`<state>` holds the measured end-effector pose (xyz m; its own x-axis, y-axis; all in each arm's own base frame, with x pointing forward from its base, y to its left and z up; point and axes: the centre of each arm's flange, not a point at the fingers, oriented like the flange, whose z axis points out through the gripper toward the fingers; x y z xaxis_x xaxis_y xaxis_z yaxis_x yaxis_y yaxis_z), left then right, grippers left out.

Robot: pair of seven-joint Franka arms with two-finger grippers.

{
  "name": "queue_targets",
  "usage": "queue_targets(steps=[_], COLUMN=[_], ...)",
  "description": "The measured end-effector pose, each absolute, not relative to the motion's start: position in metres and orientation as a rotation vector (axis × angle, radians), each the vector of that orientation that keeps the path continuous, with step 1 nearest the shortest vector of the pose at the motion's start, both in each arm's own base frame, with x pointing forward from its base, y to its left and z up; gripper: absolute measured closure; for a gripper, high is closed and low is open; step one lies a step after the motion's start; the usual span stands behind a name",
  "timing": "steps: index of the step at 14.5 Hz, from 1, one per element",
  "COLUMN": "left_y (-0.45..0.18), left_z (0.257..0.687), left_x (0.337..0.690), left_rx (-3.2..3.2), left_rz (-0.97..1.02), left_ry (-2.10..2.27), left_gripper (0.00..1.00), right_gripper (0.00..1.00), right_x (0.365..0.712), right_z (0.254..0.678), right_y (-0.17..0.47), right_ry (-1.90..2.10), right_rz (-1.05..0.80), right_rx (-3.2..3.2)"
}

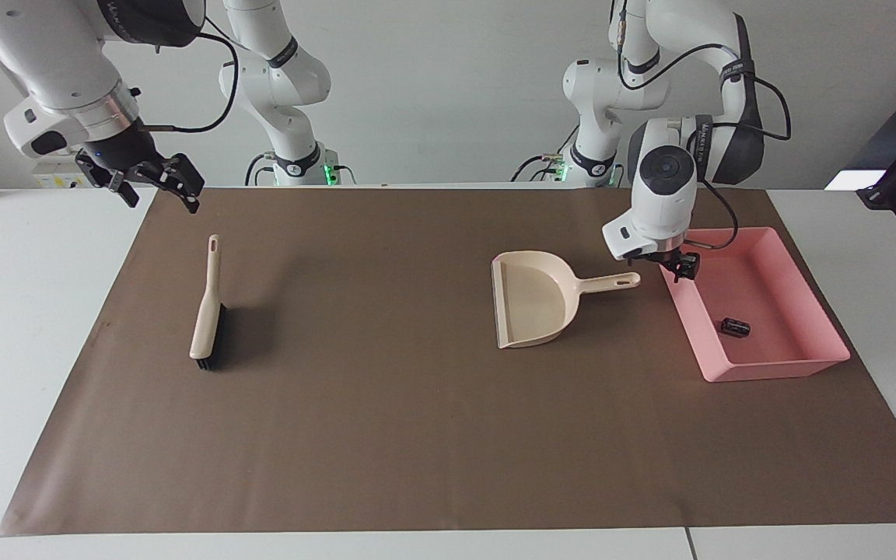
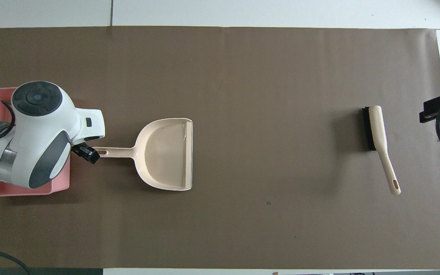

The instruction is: Clean e-waste and dump in bin

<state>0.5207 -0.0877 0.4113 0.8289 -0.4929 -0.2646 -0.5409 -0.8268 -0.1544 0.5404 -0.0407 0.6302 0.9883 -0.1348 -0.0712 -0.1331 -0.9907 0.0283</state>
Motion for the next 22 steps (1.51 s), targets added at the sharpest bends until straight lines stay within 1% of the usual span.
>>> queue_targets(steps=[2, 5, 8, 11, 13, 15, 22], left_y=[-0.055, -0.015, 0.005, 0.012, 0.012, 0.012, 0.012], left_z=[0.432, 0.482, 0.535, 0.575, 0.589, 0.594, 0.592], left_x=[0.527, 0.534, 0.537, 0.539, 0.542, 0.547, 0.538], left_rx=[-2.894, -2.960, -3.024, -3.044, -3.047, -3.053, -3.066], left_rz=[0.262, 0.146, 0.092, 0.063, 0.078, 0.091, 0.210], left_ry=[0.664, 0.520, 0.418, 0.368, 0.355, 0.349, 0.197], left_gripper=[0.02, 0.02, 0.02, 0.02, 0.02, 0.02, 0.02], right_gripper=[0.00, 0.00, 0.00, 0.00, 0.00, 0.00, 0.00], right_x=[0.540, 0.540, 0.540, 0.540, 0.540, 0.540, 0.540], right_z=[0.630, 0.630, 0.630, 0.629, 0.629, 0.629, 0.629], right_y=[-0.041, -0.041, -0.041, -0.041, -0.040, -0.040, -0.040], right_ry=[-0.209, -0.209, -0.209, -0.209, -0.210, -0.215, -0.217], right_rz=[-0.114, -0.115, -0.116, -0.118, -0.119, -0.120, -0.119], right_rx=[3.109, 3.109, 3.109, 3.109, 3.111, 3.112, 3.112])
